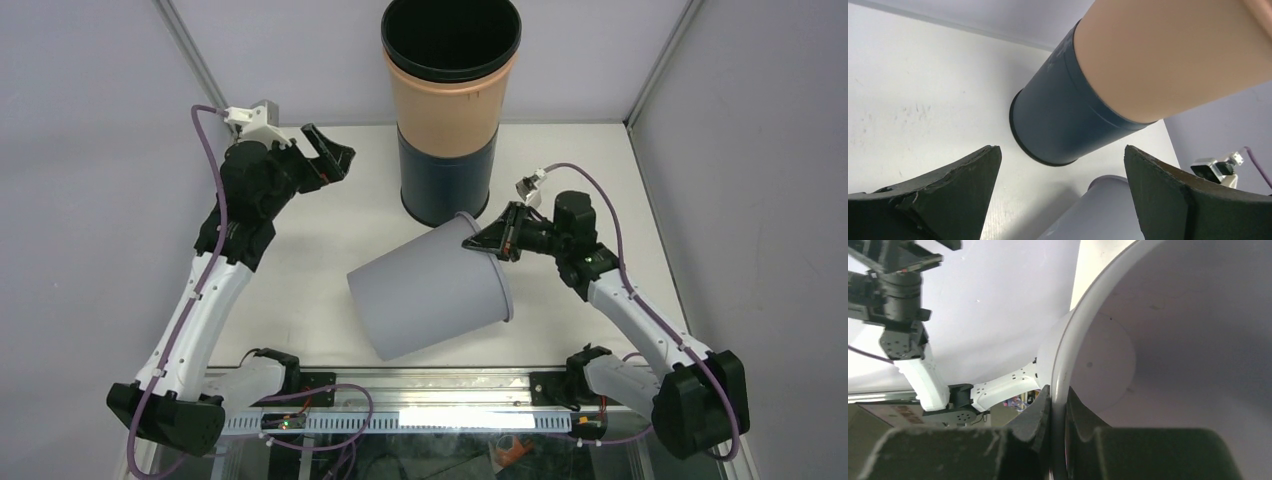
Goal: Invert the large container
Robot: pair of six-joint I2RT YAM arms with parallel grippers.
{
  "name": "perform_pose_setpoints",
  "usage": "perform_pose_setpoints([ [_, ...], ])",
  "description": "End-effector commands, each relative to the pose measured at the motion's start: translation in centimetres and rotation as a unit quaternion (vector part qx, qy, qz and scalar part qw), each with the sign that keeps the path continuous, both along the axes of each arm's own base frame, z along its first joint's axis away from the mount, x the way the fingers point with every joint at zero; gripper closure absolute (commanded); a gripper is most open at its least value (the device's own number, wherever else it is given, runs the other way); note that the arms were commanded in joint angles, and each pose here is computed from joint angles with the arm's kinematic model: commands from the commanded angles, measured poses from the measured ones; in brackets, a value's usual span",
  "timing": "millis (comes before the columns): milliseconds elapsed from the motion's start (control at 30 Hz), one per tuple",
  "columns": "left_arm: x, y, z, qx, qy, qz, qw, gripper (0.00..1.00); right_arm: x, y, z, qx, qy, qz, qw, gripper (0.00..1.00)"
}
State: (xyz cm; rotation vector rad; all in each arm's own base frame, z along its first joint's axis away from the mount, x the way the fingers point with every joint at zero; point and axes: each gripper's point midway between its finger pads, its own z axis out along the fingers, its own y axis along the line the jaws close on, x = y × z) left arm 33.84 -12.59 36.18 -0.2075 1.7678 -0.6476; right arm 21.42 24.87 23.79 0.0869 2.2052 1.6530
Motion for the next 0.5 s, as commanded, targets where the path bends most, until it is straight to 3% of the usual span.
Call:
perform_pose_setpoints([
  [0,0.0,-1.1,-2.4,0.009,0.025,-0.035,0.999,0.01,0.1,-0.6,1.1,0.035,-0.012,-0.011,0.999,1.00],
  [67,0.2,-1.1,-3.7,0.020,0.037,-0.037,0.998,0.01,1.0,-1.5,0.0,0.010,-0.002,-0.038,0.999,1.00],
  [100,0.2,-1.1,-4.4,0.024,0.044,-0.038,0.998,0.01,1.5,-2.1,-0.7,-0.010,0.005,-0.053,0.999,0.93],
  [167,0.1,-1.4,-5.4,0.024,0.057,-0.048,0.997,0.01,2.4,-3.3,-1.8,-0.058,0.013,-0.075,0.995,0.63],
  [233,-0.1,-1.8,-5.9,0.020,0.066,-0.058,0.996,0.01,2.9,-4.4,-2.3,-0.111,-0.004,-0.082,0.990,0.43],
  [333,-0.6,-2.2,-6.4,0.016,0.077,-0.072,0.994,0.01,3.6,-5.3,-1.1,-0.164,-0.043,-0.082,0.982,0.34],
  [467,-1.5,-2.6,-7.0,0.016,0.097,-0.090,0.991,0.01,3.9,-7.2,-0.9,-0.254,-0.073,-0.079,0.961,0.30],
])
